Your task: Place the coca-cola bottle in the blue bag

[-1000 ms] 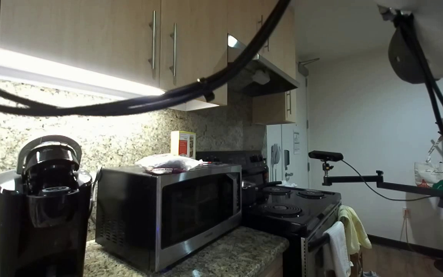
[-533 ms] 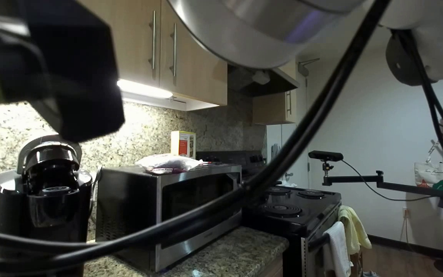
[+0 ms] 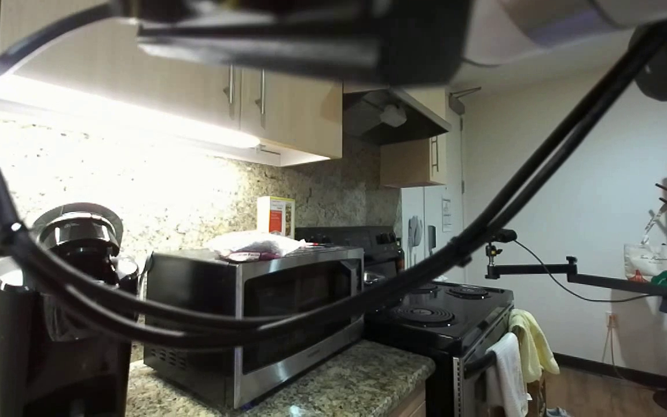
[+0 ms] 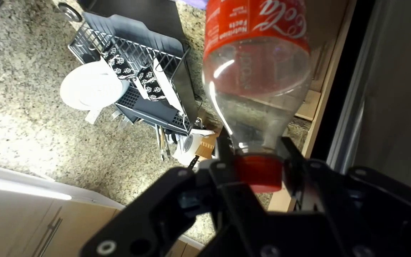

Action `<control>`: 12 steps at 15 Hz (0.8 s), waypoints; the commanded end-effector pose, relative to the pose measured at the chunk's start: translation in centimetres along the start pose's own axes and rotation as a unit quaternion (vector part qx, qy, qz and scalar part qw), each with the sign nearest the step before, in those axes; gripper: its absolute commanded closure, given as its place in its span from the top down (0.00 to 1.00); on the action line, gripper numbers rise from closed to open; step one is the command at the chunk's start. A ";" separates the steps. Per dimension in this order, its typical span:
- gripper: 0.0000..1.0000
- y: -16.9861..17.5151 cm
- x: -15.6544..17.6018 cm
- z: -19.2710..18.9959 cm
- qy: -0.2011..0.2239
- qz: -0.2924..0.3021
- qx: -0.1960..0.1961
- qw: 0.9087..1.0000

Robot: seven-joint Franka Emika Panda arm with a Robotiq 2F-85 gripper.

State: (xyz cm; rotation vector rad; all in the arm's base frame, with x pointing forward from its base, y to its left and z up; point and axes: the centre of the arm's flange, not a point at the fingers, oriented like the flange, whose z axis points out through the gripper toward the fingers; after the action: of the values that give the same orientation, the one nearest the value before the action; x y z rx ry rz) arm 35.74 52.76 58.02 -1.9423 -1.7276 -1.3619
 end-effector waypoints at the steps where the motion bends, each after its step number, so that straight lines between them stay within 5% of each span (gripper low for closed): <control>1: 0.15 -2.1 0.1 -3.5 -0.005 0.012 -0.036 0.999; 12: 0.15 -2.6 -5.2 -6.8 0.038 0.069 -0.050 0.996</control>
State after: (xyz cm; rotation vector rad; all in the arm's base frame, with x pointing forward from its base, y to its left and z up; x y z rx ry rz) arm 32.05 48.04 57.53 -2.0072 -1.5496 -1.4271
